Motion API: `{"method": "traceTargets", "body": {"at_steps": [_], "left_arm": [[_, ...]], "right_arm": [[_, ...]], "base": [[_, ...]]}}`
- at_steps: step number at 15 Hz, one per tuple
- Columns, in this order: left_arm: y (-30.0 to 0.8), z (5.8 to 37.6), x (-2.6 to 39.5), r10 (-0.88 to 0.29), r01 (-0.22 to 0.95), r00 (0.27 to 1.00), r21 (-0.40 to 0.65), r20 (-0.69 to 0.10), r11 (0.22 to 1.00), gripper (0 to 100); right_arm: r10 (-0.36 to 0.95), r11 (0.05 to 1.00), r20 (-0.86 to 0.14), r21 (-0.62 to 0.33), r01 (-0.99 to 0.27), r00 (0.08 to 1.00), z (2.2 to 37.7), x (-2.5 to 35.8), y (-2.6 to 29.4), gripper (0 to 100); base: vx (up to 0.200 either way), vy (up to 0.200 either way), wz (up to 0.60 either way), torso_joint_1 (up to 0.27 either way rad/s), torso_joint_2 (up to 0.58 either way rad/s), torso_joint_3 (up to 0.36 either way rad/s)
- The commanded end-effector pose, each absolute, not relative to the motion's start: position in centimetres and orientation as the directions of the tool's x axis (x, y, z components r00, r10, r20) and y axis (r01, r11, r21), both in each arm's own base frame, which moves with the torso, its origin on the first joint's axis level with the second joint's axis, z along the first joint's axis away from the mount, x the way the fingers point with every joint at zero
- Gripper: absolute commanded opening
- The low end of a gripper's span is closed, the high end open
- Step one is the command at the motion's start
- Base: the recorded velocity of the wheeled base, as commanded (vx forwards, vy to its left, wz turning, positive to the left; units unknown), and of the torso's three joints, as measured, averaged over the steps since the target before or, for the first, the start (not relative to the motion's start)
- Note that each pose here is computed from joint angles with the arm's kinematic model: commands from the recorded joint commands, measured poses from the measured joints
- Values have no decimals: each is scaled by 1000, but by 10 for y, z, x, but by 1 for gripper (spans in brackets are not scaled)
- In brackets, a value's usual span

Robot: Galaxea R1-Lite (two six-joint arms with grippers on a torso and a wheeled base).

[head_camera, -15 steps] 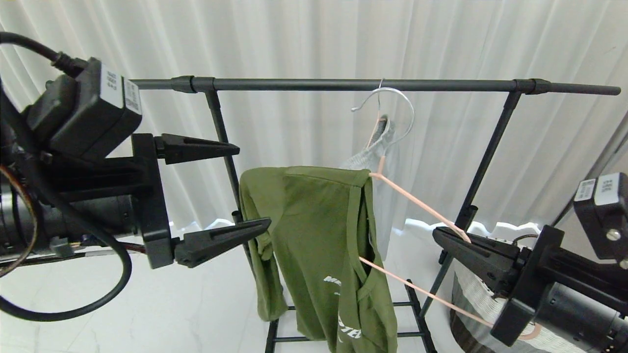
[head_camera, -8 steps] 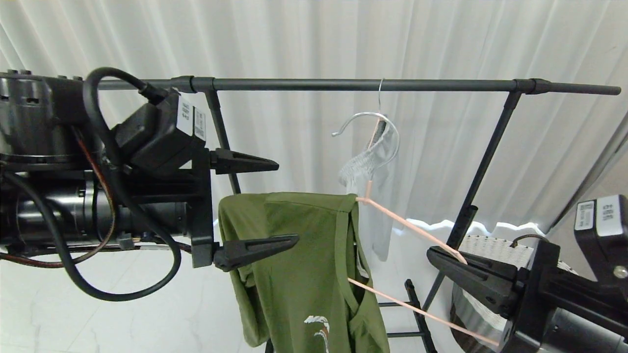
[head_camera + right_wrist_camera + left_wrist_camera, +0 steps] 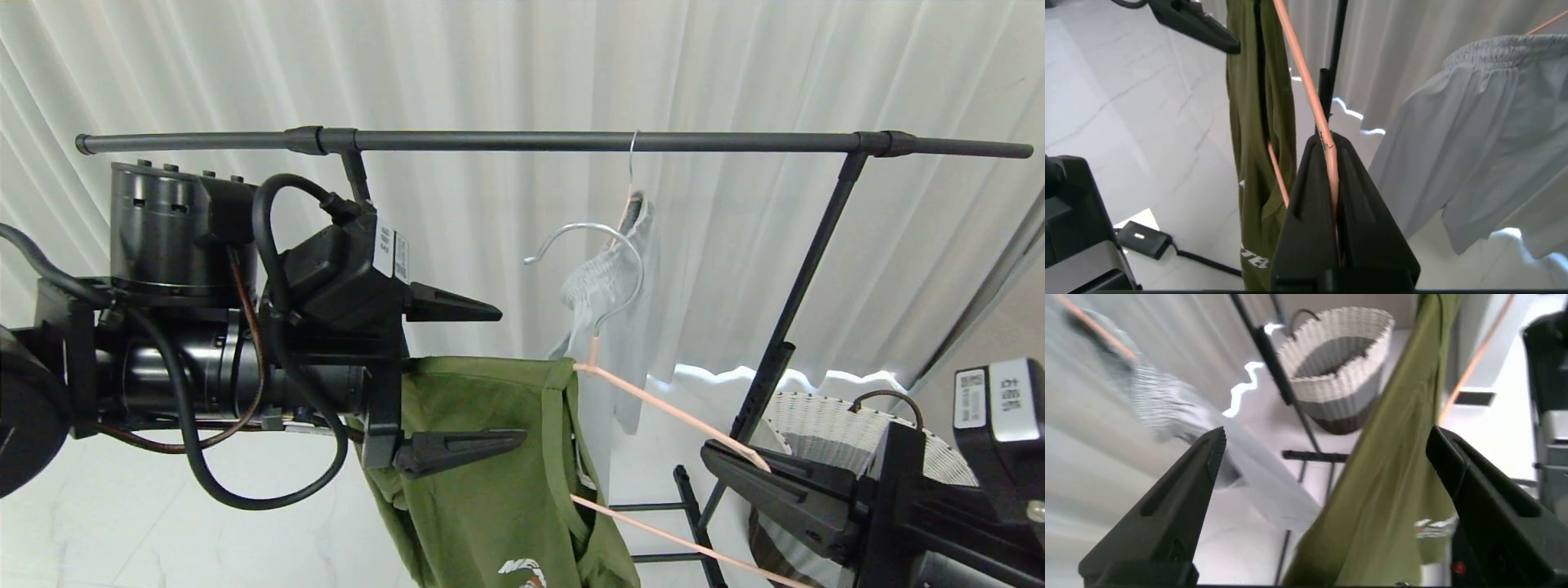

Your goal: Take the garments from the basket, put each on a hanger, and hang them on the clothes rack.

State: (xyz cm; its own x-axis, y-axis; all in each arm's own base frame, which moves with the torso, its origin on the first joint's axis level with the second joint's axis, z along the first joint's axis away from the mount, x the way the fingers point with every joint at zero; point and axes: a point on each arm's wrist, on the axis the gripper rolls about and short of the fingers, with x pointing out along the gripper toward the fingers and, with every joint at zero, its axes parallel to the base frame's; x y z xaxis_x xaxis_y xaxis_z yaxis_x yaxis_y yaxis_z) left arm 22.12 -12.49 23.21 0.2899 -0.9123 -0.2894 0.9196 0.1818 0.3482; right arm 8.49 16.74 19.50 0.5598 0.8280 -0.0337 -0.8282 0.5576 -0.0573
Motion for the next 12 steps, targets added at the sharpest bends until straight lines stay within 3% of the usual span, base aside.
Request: {"method": "traceTargets", "body": {"at_steps": [1,3,4,12], "left_arm": [[-128,227,224,-911,927,278,332,-303,173,100],[-131,226,224,-913,928,269,336,-306,161,100],[-131,224,225,-913,923,268,352,-309,151,0],[-131,223,224,-912,920,266,364,-312,144,0]], "right_arm": [[828,556,-39,-61,-829,559,194,85,168,0],[828,556,-38,-64,-829,559,194,85,168,0],[828,556,-36,-65,-828,559,194,85,168,0],[822,565,-33,-66,-822,568,195,85,167,0]], "base": [[0,0,0,0,0,0],[0,0,0,0,0,0],[0,0,0,0,0,0],[0,0,0,0,0,0]]}}
